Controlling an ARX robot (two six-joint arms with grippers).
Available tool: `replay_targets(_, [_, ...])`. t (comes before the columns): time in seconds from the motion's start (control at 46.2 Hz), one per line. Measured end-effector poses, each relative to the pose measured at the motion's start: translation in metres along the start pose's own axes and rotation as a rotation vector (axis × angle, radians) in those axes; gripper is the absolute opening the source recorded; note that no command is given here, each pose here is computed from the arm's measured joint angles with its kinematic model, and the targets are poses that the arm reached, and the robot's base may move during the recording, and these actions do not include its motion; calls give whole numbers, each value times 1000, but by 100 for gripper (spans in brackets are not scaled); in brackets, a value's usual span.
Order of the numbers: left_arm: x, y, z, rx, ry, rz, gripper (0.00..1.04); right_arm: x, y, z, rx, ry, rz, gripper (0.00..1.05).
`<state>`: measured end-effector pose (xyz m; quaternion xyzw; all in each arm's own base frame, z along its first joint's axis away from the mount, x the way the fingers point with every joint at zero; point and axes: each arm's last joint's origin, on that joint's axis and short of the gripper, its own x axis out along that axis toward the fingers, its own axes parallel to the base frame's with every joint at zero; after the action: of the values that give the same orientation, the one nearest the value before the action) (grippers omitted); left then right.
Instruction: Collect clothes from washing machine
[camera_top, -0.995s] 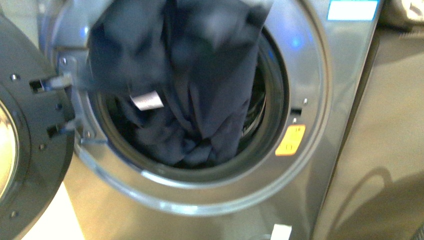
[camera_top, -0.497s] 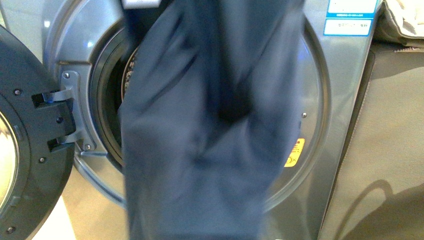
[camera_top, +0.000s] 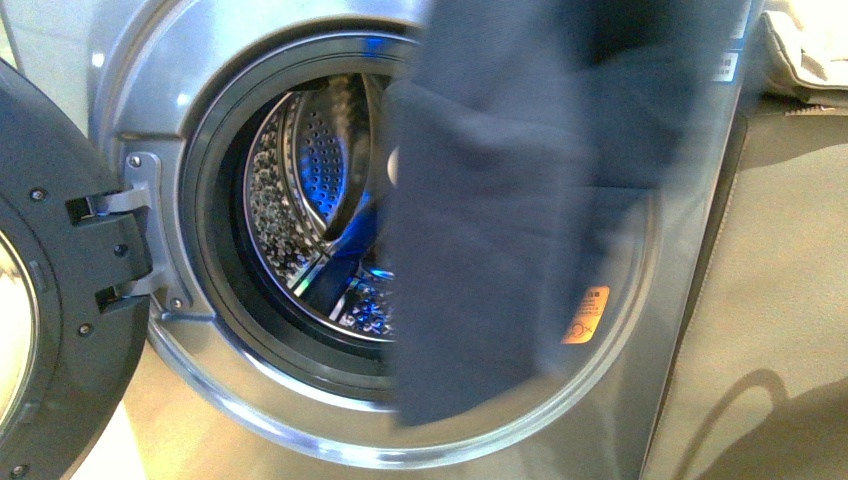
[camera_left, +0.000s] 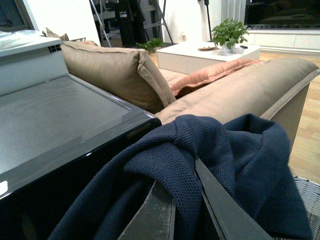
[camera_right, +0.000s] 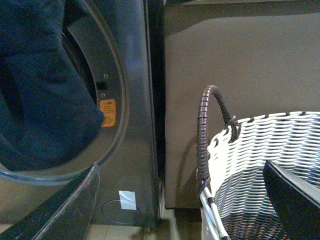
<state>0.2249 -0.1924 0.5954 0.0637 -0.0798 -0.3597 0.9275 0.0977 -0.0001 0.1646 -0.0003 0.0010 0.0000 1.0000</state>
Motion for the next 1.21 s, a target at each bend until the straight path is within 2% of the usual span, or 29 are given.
replay_targets(0.368, [4, 1, 1, 2, -16, 6, 7, 0, 0, 0, 1, 0, 2, 97])
replay_targets(0.389, [4, 1, 1, 2, -16, 6, 7, 0, 0, 0, 11, -4, 16, 97])
replay_targets(0.497, [4, 1, 1, 3, -15, 6, 7, 0, -1, 26, 170, -220, 372, 97])
replay_targets(0.605, [4, 1, 1, 4, -14, 11, 7, -1, 1, 35, 246, -246, 525, 97])
replay_targets(0.735, [3, 1, 1, 4, -15, 11, 7, 2, 4, 57, 297, -288, 579, 97])
replay_targets(0.886, [3, 1, 1, 5, -15, 12, 7, 9, 14, 95, 270, -384, 687, 97])
replay_targets(1.038, [3, 1, 1, 4, -15, 12, 7, 26, 22, 115, 242, -419, 745, 97])
replay_targets(1.211, [3, 1, 1, 4, -15, 12, 7, 58, 25, 128, 219, -424, 750, 97])
